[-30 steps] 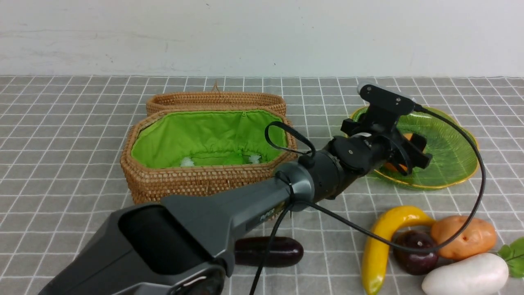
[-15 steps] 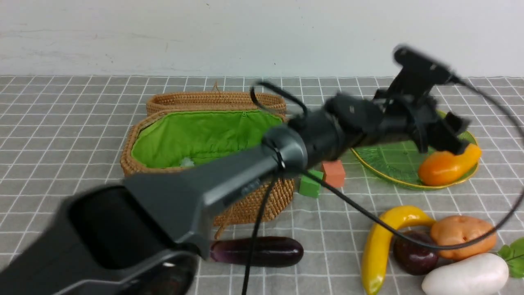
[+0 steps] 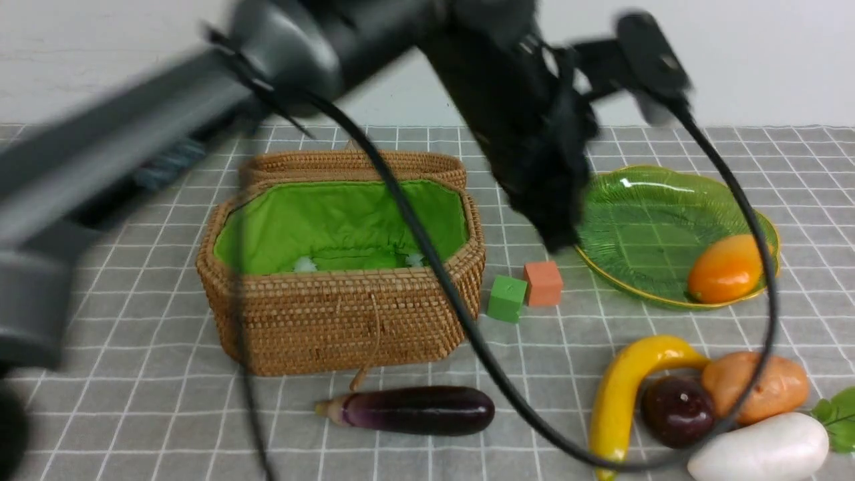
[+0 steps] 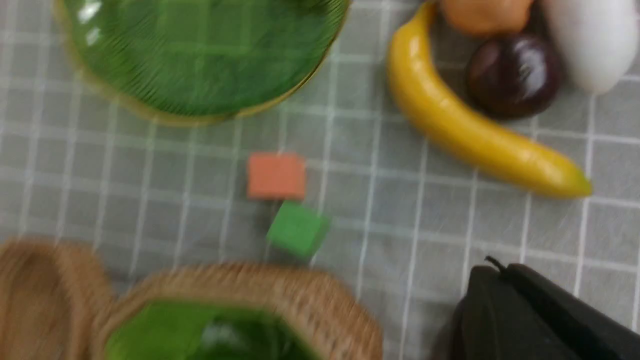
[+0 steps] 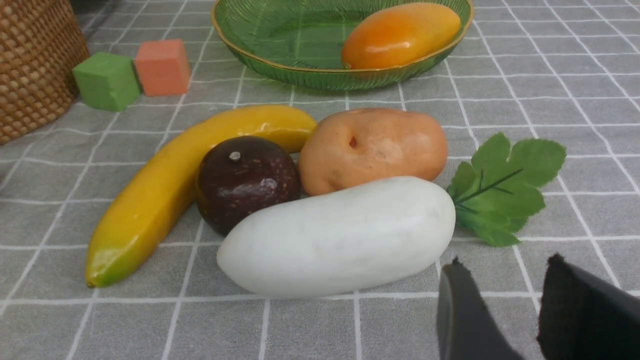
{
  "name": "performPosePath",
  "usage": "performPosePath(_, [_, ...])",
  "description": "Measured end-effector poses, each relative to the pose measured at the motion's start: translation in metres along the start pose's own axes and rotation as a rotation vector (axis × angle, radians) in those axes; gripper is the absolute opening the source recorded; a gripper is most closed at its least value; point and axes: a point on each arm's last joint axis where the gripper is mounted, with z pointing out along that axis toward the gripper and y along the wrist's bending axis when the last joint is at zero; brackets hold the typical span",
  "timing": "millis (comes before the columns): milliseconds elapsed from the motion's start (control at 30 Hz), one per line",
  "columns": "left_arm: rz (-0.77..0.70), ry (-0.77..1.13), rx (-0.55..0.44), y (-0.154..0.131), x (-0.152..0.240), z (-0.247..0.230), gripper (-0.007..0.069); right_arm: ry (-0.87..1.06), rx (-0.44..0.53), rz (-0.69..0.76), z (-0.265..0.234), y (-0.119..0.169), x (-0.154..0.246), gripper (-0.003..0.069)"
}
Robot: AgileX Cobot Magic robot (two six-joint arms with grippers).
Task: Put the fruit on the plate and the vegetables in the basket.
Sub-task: Use the left arm to grab an eggplant and put it into the left basket
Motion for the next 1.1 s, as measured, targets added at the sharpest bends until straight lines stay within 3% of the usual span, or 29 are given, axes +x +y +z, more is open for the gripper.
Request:
performPosePath(100, [-0.051,0.070,-0.119,0.004,0.035,-0.052,0.0012,0.000,0.000,0.000,0.000,0.000,0.000,0.0242])
performPosePath(233, [-0.079,0.147,-0.144,-0.015,0.086,-0.067,0.0130,0.000,0.000,0.000,0.000,0.000,0.000,0.0242])
performPosePath(267, [-0.079,0.152,-0.139,-0.018,0.090,-0.062,0.0139,0.000,0.000,0.000,0.000,0.000,0.000,0.0242])
performPosePath(367, [-0.051,0.145,-0.128,-0.040,0.120,-0.024,0.0356,0.000,0.000,0.000,0.000,0.000,0.000,0.0242])
performPosePath(400, [-0.046,0.153,-0.120,-0.043,0.124,-0.019,0.0367,0.000,0.000,0.000,0.000,0.000,0.000,0.0242])
performPosePath(500, [-0.011,0.143,-0.109,-0.055,0.140,0.019,0.0529,0.000,0.000,0.000,0.000,0.000,0.000,0.0242])
performPosePath(633, [-0.011,0.114,-0.110,-0.057,0.147,0.060,0.0652,0.000,0.000,0.000,0.000,0.000,0.000,0.0242])
performPosePath(800, [-0.017,0.095,-0.120,-0.053,0.149,0.092,0.0652,0.000,0.000,0.000,0.000,0.000,0.000,0.0242])
performPosePath(1100, [-0.036,0.126,-0.088,-0.055,0.160,0.130,0.0494,0.000,0.000,0.001,0.000,0.000,0.000,0.0242])
